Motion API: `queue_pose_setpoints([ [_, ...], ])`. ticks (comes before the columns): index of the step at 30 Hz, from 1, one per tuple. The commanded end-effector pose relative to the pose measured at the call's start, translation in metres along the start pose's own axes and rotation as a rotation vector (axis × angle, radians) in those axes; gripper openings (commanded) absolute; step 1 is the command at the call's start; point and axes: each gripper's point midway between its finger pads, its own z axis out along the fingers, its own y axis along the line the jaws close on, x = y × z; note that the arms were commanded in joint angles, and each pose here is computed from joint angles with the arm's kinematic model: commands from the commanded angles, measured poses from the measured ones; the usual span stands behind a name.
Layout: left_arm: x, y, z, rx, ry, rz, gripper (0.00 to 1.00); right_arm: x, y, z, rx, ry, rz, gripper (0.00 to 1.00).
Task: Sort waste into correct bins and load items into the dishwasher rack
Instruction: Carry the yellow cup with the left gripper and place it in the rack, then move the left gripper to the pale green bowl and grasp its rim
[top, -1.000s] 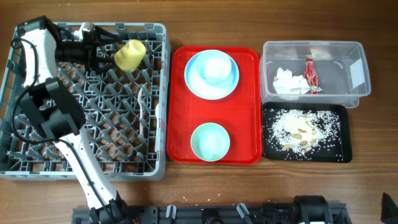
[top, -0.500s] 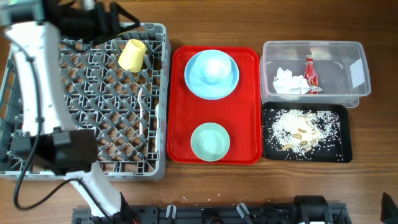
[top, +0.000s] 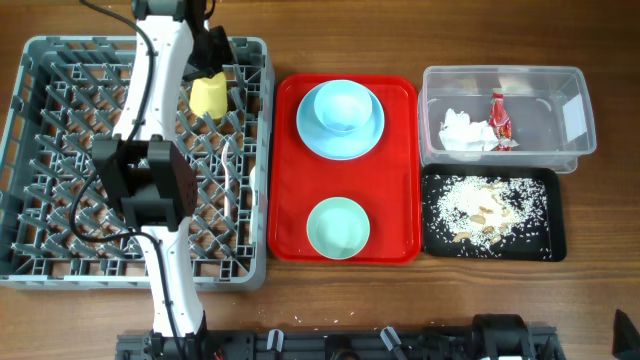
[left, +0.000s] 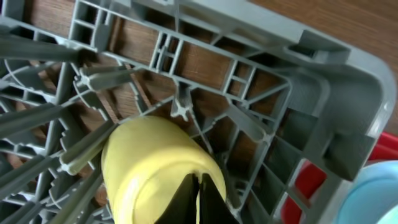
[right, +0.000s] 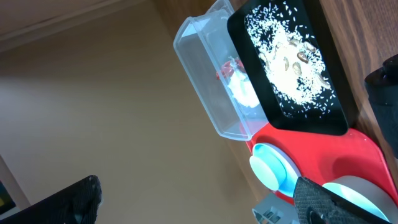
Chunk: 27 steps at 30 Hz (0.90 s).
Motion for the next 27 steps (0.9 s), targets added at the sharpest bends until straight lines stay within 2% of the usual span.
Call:
queue_pose_setpoints([
  [1, 0.003, 0.026, 0.005, -0.128, 0.008, -0.023, 0.04, -0.004, 0.001, -0.001, -0.019, -0.016, 0.012, 1.00],
  [4, 0.017, 0.055, -0.006, -0.263, 0.057, -0.016, 0.04, -0.004, 0.001, -0.001, -0.019, -0.016, 0.012, 1.00],
  [7, 0.016, 0.057, -0.032, -0.252, 0.024, -0.022, 0.04, -0.004, 0.001, -0.001, -0.019, -0.016, 0.012, 1.00],
  [9, 0.010, 0.051, -0.075, -0.204, -0.065, -0.036, 0.09, -0.004, 0.001, -0.001, -0.019, -0.016, 0.012, 1.00],
  [10, 0.013, 0.041, -0.100, -0.137, -0.097, -0.036, 0.13, -0.004, 0.001, -0.001, -0.019, -0.016, 0.012, 1.00],
  [11, 0.047, -0.004, -0.158, 0.130, -0.076, 0.001, 0.27, -0.004, 0.001, -0.001, -0.019, -0.016, 0.012, 1.00],
  [12, 0.069, -0.026, -0.177, 0.237, -0.029, 0.031, 0.28, -0.004, 0.001, -0.001, -0.019, -0.016, 0.012, 1.00],
  [14, 0.113, -0.064, -0.195, 0.401, 0.109, 0.105, 0.37, -0.004, 0.001, -0.001, -0.019, -0.016, 0.012, 1.00],
  [16, 0.149, -0.088, -0.200, 0.450, 0.206, 0.220, 0.43, -0.004, 0.001, -0.001, -0.019, -0.016, 0.012, 1.00],
  [17, 0.157, -0.095, -0.199, 0.450, 0.219, 0.258, 0.42, -0.004, 0.001, -0.001, -0.019, -0.016, 0.012, 1.00],
  [18, 0.167, -0.102, -0.196, 0.425, 0.227, 0.295, 0.36, -0.004, 0.001, -0.001, -0.019, -0.016, 0.012, 1.00],
  [22, 0.232, -0.119, -0.161, 0.225, 0.339, 0.411, 0.37, -0.004, 0.001, -0.001, -0.019, -0.016, 0.012, 1.00],
  [24, 0.281, -0.128, -0.138, 0.162, 0.437, 0.512, 0.38, -0.004, 0.001, -0.001, -0.019, -0.016, 0.012, 1.00],
  [27, 0.323, -0.139, -0.112, 0.124, 0.485, 0.565, 0.39, -0.004, 0.001, -0.001, -0.019, -0.016, 0.013, 1.00],
])
